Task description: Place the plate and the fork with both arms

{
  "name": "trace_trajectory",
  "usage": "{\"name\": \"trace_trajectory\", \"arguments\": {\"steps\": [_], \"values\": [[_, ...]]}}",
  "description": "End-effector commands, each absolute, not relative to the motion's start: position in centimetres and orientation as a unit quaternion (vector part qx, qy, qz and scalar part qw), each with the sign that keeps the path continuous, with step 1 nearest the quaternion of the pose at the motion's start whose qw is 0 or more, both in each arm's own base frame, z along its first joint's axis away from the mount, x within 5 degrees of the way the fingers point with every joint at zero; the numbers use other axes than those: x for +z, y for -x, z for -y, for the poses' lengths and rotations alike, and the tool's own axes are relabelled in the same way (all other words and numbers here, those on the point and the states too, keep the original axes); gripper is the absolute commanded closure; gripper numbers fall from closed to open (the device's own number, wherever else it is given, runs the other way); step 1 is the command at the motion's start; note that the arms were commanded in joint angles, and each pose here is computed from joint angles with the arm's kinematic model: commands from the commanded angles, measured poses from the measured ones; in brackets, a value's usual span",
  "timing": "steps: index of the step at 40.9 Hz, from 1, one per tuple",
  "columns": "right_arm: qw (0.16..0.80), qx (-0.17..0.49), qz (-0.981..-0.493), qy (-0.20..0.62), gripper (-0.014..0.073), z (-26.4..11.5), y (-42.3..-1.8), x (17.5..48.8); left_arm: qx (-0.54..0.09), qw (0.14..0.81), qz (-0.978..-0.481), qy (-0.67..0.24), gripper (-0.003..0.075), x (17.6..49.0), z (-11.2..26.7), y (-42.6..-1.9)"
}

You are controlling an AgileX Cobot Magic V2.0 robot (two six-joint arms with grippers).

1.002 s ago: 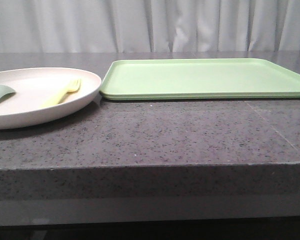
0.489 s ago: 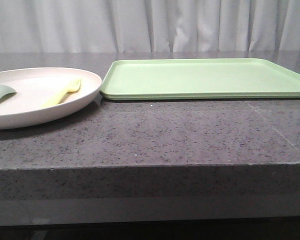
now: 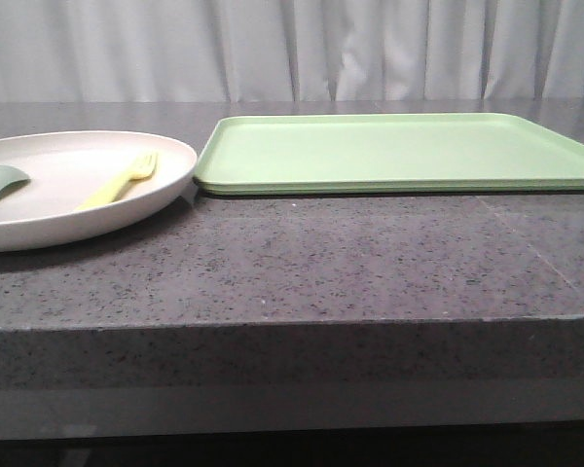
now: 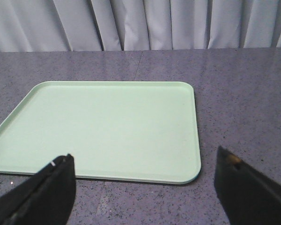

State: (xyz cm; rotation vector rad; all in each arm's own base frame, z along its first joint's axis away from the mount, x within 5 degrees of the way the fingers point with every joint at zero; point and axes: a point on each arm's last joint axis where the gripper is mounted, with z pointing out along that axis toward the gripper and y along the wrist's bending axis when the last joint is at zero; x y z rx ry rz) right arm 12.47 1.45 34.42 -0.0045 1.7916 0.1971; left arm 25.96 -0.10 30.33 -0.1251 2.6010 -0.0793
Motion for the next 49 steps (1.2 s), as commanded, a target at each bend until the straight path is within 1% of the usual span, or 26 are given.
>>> {"name": "trace_trajectory", "arguments": {"steps": [1, 11, 20, 23, 29, 35, 39, 40, 42, 43, 45, 46, 48, 49], "values": [[0.659, 0.084, -0.747, -0.002, -0.0029, -1.3, -12.5, 36.2, -0.037, 0.288, -0.956, 0.030, 0.0101, 31.3, 0.9, -27.3], [0.659, 0.084, -0.747, -0.002, -0.0029, -1.3, -12.5, 36.2, -0.036, 0.239, -0.970, 0.029, 0.0101, 29.0, 1.1, -29.6], [0.659, 0.084, -0.748, -0.002, -0.0029, -1.3, -12.5, 36.2, -0.042, 0.228, -0.972, 0.034, 0.0101, 28.3, 1.2, -30.1], [0.659, 0.084, -0.748, -0.002, -0.0029, -1.3, -12.5, 36.2, -0.047, 0.224, -0.973, 0.037, 0.0119, 28.1, 1.3, -30.2], [0.659, 0.084, -0.748, -0.002, -0.0029, -1.3, -12.5, 36.2, -0.060, 0.213, -0.974, 0.044, 0.0224, 27.5, 1.5, -30.5], [0.658, 0.084, -0.748, -0.002, -0.0029, -1.3, -12.5, 36.2, -0.064, 0.212, -0.974, 0.047, 0.0360, 27.4, 1.6, -30.5], [0.658, 0.084, -0.748, -0.001, -0.0029, -1.3, -12.5, 36.2, -0.064, 0.212, -0.974, 0.047, 0.0477, 27.4, 1.6, -30.5], [0.658, 0.084, -0.748, -0.001, -0.0029, -1.3, -12.5, 36.2, -0.064, 0.212, -0.974, 0.047, 0.0494, 27.4, 1.6, -30.5], [0.658, 0.084, -0.749, -0.001, -0.0029, -1.3, -12.5, 36.2, -0.064, 0.212, -0.974, 0.047, 0.0563, 27.4, 1.6, -30.5], [0.658, 0.084, -0.749, -0.001, -0.0029, -1.3, -12.5, 36.2, -0.064, 0.212, -0.974, 0.047, 0.0581, 27.4, 1.6, -30.5], [0.657, 0.084, -0.749, -0.001, -0.0029, -1.3, -12.5, 36.2, -0.064, 0.212, -0.974, 0.047, 0.0650, 27.4, 1.6, -30.5], [0.657, 0.084, -0.749, -0.001, -0.0029, -1.3, -12.5, 36.2, -0.064, 0.212, -0.974, 0.047, 0.0667, 27.4, 1.6, -30.5], [0.656, 0.084, -0.750, -0.001, -0.0029, -1.3, -12.5, 36.2, -0.064, 0.212, -0.974, 0.047, 0.0731, 27.4, 1.6, -30.5], [0.656, 0.084, -0.750, -0.001, -0.0029, -1.3, -12.5, 36.1, -0.064, 0.213, -0.974, 0.047, 0.0737, 27.4, 1.6, -30.6]]}}
